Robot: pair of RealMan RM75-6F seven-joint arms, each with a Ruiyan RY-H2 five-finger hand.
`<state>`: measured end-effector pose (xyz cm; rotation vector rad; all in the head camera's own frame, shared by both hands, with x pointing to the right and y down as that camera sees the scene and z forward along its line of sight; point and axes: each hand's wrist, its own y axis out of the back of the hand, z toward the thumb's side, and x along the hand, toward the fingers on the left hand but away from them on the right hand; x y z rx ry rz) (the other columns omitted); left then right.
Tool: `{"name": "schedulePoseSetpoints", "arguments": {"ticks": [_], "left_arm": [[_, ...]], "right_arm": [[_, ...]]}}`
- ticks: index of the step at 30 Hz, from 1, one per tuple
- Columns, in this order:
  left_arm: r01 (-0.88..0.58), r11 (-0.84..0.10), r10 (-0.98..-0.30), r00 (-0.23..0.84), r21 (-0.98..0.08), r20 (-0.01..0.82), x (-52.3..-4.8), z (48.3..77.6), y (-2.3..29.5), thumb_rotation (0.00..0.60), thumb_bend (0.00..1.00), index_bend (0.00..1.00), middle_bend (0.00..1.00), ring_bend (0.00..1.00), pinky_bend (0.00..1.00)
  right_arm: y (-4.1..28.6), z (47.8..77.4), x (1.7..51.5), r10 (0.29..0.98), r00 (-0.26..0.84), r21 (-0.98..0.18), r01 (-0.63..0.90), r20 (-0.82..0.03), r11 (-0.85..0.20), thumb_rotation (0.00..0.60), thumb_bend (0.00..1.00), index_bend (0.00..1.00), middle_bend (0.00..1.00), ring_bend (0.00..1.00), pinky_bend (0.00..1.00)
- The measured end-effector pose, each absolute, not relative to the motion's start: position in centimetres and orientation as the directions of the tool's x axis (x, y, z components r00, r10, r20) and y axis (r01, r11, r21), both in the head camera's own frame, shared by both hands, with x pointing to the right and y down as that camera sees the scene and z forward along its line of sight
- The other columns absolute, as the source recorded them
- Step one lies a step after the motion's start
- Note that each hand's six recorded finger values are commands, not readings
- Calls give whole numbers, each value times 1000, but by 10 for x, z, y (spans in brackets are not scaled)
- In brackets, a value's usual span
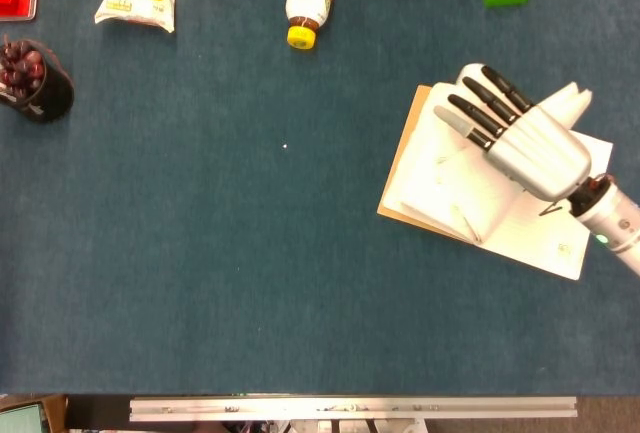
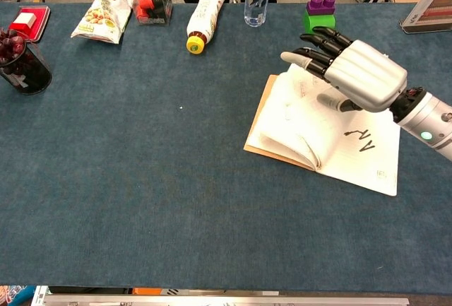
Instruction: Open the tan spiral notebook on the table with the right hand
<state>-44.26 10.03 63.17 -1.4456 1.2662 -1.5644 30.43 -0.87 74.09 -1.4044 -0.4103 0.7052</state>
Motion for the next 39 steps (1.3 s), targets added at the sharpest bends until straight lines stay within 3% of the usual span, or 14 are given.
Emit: {"name": "schedulePoseSetpoints", "arguments": {"ticks": [18, 39], "left_arm": [[-141, -324, -921, -177, -935, 346, -442, 633, 100, 600, 241, 475, 303, 247, 379], [-141, -320, -923, -175, -937, 342, -442, 632, 100, 600, 241, 451, 303, 247, 380]], "right_arm": [[-11, 739, 264, 654, 755, -997, -77, -48, 15, 600, 289, 0, 181, 20, 60], [-16, 702, 279, 680, 733, -998, -17, 29, 61, 600, 289, 35, 181, 20, 60]]}}
